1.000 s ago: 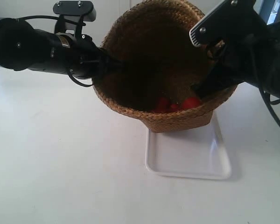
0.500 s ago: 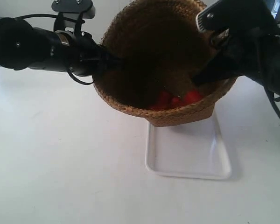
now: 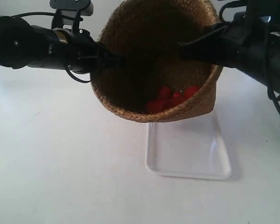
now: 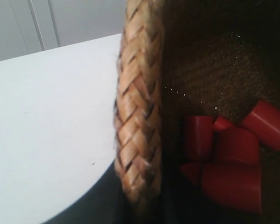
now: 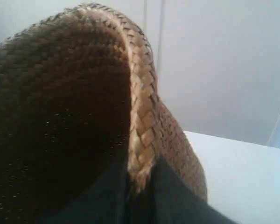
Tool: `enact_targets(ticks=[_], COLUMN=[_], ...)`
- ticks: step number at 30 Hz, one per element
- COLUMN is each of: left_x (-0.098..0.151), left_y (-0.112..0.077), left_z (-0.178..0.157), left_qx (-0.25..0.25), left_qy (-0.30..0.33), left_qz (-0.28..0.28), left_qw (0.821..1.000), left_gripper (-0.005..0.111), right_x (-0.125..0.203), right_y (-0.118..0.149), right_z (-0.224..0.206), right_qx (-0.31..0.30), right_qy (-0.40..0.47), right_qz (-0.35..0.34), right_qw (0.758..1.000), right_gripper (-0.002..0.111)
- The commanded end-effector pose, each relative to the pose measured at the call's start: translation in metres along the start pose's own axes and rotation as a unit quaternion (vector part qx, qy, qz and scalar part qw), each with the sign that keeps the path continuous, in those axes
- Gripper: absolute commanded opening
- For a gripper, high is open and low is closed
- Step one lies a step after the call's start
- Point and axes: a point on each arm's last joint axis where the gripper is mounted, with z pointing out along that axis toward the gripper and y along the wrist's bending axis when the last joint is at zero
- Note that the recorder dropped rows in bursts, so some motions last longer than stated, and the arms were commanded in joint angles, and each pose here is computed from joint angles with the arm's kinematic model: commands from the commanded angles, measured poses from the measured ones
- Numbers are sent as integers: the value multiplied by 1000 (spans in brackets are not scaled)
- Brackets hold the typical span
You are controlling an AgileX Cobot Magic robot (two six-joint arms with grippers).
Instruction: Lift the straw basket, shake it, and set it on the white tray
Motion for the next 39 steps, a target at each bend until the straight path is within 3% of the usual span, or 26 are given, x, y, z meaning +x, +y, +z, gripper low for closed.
enact_targets(ticks=[1, 13, 28, 39], left_x=[1, 1, 1, -2], left_y=[0, 0, 0, 0], left_z=[-2, -2, -2, -2], left_qx=[-2, -2, -2, -2], left_qy=[11, 11, 11, -4], left_qz=[32, 32, 32, 32], left_qw=[999, 999, 999, 999], left_gripper=[0, 0, 0, 0], right_x=[-9, -7, 19, 12], right_y=[11, 0, -26, -26], right_z=[-4, 0, 1, 3], right_qx=[-68, -99, -56, -56], right_qy=[-19, 4, 145, 106], right_qz=[-1, 91, 105, 111], right_qw=[998, 991, 982, 987], right_gripper=[0, 0, 0, 0])
